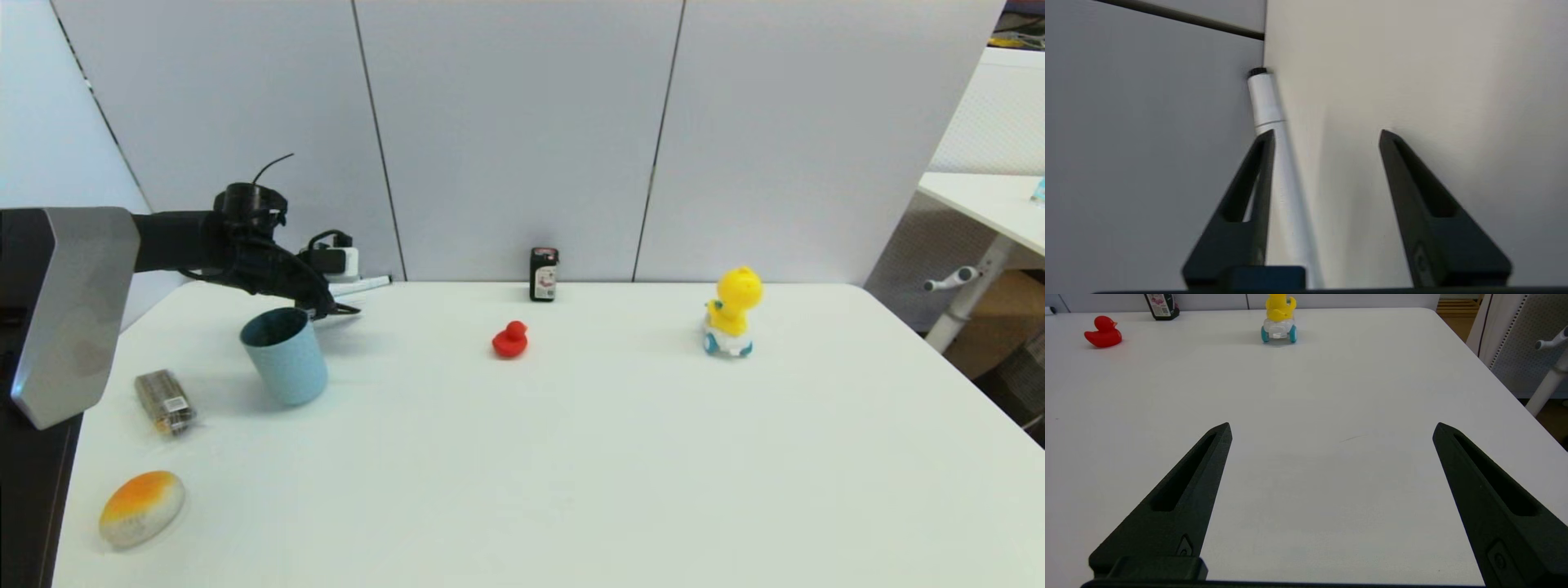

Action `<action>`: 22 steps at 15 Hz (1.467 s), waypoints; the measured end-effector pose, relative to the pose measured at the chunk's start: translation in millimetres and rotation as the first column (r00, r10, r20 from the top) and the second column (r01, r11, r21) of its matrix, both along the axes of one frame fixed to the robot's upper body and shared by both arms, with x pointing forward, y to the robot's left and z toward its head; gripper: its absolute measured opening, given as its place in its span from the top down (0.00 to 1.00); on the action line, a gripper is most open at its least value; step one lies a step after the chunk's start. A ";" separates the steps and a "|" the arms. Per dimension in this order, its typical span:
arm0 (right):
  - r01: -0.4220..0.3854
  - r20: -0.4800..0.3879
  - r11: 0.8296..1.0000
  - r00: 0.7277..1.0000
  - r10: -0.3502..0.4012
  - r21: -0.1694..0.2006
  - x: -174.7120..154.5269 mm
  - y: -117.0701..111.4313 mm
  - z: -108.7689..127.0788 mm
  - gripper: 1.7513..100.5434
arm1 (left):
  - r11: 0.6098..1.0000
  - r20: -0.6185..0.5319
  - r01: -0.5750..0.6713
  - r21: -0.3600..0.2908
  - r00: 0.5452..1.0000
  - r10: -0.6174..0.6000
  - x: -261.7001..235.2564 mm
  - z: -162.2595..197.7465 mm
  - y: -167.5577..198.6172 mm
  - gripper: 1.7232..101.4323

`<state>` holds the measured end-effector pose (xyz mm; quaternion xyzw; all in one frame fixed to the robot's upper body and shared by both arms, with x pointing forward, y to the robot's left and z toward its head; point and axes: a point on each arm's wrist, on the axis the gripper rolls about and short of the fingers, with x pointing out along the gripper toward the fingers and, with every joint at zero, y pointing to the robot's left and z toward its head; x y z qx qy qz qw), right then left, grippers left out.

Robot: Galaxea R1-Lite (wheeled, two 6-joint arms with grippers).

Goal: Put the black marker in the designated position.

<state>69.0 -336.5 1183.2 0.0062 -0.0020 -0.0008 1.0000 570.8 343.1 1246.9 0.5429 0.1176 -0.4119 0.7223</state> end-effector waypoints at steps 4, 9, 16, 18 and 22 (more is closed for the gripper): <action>0.000 0.000 1.000 1.000 0.000 0.000 0.0 0.0 0.0 0.03 | 1.000 0.028 -0.012 0.005 1.000 0.012 -1.9 10.1 0.8 0.30; 0.000 0.001 1.000 1.000 0.000 0.000 0.0 0.0 0.2 0.03 | 0.992 0.160 -0.125 0.009 0.980 0.122 -11.7 57.0 2.8 0.18; 0.000 0.000 1.000 1.000 0.000 0.000 0.0 0.0 0.1 0.03 | 0.809 0.297 -0.498 -0.313 0.757 0.581 -134.6 219.9 -27.4 0.09; 0.000 0.001 1.000 1.000 0.000 0.000 0.0 0.0 0.1 0.03 | 0.606 0.195 -0.586 -0.538 0.613 0.766 -201.9 254.5 -45.4 0.08; 0.000 0.000 1.000 1.000 0.000 0.000 0.0 0.0 0.0 0.03 | 0.289 -0.126 -0.708 -0.644 0.471 0.873 -291.9 210.4 -43.3 0.06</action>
